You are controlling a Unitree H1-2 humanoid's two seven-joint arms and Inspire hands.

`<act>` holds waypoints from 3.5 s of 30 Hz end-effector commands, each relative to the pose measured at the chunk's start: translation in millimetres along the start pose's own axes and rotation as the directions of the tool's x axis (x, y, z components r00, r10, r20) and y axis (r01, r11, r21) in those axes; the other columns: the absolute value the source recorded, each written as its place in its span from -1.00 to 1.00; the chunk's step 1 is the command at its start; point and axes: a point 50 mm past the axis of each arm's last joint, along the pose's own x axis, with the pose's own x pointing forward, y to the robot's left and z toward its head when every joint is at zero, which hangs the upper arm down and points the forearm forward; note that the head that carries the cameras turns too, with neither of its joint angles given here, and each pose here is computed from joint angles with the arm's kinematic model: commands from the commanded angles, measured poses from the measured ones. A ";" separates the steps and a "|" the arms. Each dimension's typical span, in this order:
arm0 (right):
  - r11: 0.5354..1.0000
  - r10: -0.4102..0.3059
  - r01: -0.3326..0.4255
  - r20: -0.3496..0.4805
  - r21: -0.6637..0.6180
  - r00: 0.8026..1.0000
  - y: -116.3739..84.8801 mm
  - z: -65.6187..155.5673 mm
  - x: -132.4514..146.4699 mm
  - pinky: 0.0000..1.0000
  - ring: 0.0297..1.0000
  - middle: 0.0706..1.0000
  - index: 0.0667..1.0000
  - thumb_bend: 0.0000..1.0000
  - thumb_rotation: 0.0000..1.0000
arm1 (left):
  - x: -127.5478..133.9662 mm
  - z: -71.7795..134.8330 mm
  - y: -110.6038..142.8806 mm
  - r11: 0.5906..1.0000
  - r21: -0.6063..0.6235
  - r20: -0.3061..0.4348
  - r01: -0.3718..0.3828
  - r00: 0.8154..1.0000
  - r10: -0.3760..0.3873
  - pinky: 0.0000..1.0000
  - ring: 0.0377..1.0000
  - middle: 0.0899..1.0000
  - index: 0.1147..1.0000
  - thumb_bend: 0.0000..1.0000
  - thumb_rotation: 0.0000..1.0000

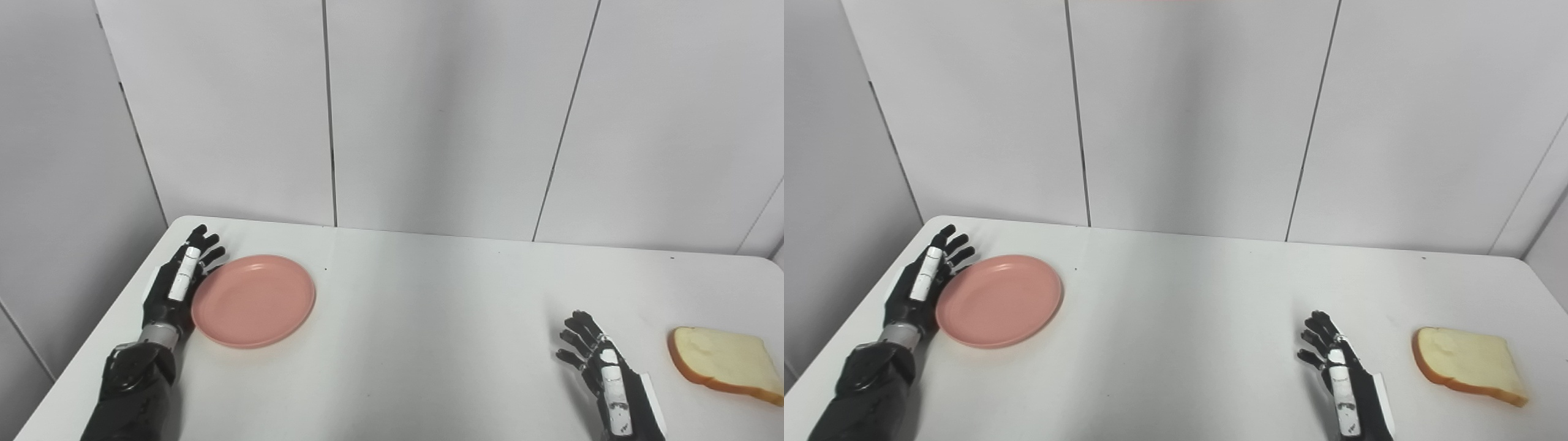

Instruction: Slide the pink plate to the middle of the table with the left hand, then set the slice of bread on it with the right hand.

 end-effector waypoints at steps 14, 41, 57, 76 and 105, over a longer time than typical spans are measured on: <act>0.999 -0.014 0.020 -0.141 0.041 0.990 20.1 -32.2 -31.0 0.57 0.69 0.71 0.69 0.65 1.00 | 3.5 -28.3 -93.9 0.983 -0.120 -0.068 0.136 0.987 -0.145 0.54 0.74 0.74 0.73 0.82 0.46; 1.000 -0.007 0.008 -0.127 0.014 0.992 61.7 -16.8 -24.9 0.52 0.64 0.69 0.74 0.62 1.00 | -31.4 -56.0 -202.0 0.944 -0.225 -0.141 0.242 0.950 -0.277 0.54 0.72 0.69 0.69 0.84 0.50; 1.000 -0.003 0.000 -0.108 -0.021 0.994 95.0 -10.5 -20.2 0.48 0.65 0.69 0.72 0.48 1.00 | -43.9 -67.9 -210.3 0.935 -0.226 -0.194 0.274 0.928 -0.318 0.47 0.71 0.71 0.66 0.83 0.53; 0.972 -0.049 0.067 0.082 -0.227 0.995 77.1 17.4 -18.9 0.61 0.75 0.80 0.80 0.36 1.00 | -49.0 -84.7 -215.4 0.933 -0.242 -0.225 0.266 0.920 -0.321 0.57 0.72 0.69 0.66 0.86 0.50; 0.367 0.129 -0.065 -0.019 -0.928 0.991 -100.3 177.0 48.6 0.99 0.96 0.94 0.90 0.99 0.57 | -49.3 -95.9 -234.8 0.928 -0.254 -0.244 0.271 0.911 -0.333 0.61 0.66 0.58 0.61 0.93 0.45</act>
